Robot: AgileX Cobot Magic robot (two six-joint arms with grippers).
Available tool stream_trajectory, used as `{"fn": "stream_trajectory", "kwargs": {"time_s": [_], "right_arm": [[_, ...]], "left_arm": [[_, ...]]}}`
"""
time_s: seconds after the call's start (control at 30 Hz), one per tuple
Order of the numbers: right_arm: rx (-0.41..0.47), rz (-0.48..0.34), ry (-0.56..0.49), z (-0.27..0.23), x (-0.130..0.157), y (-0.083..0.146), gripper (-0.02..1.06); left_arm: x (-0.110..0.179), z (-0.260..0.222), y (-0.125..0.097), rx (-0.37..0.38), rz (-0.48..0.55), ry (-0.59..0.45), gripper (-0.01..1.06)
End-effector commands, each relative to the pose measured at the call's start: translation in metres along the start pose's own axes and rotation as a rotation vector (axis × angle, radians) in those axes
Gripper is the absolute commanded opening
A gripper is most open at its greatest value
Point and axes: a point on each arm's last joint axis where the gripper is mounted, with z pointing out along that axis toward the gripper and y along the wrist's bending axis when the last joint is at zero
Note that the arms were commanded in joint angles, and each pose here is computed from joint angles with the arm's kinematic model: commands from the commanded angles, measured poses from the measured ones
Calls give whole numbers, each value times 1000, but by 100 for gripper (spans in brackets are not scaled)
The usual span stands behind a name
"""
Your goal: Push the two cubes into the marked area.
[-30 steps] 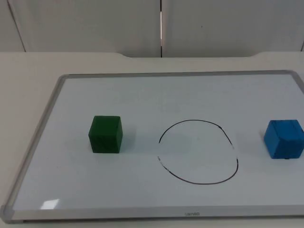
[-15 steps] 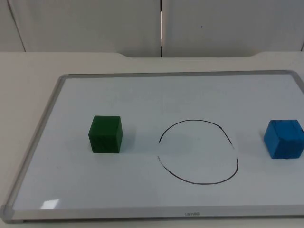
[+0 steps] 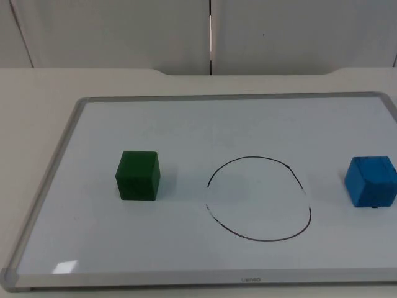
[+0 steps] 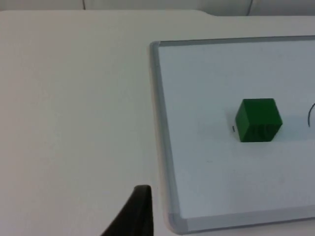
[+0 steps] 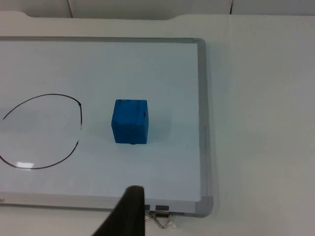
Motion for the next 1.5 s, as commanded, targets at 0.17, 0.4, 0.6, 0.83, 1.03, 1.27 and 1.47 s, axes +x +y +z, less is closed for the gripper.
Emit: {"fn": "stream_trajectory", "kwargs": {"time_s": [0.17,0.4,0.6,0.83,1.03,1.27,1.47], "right_arm": [[4,-6,-5,1,1,0,105],[4,-6,-5,1,1,0,105],[4,-6,-5,1,1,0,105],[4,-6,-5,1,1,0,105],[4,-6,-5,1,1,0,105],[4,-6,-5,1,1,0,105],[3,-5,-5,1,1,0,105]], "left_arm": [[-19,18,-6,95,5,-8,99],[-30,42,-6,122,3,54,59],[-39,60,-14,245,35,65,8],[-46,84,-16,307,-11,110,0],[-49,109,-11,281,-35,148,0],[-52,143,-4,253,-104,159,0],[-50,171,-2,274,-140,181,0]]}}
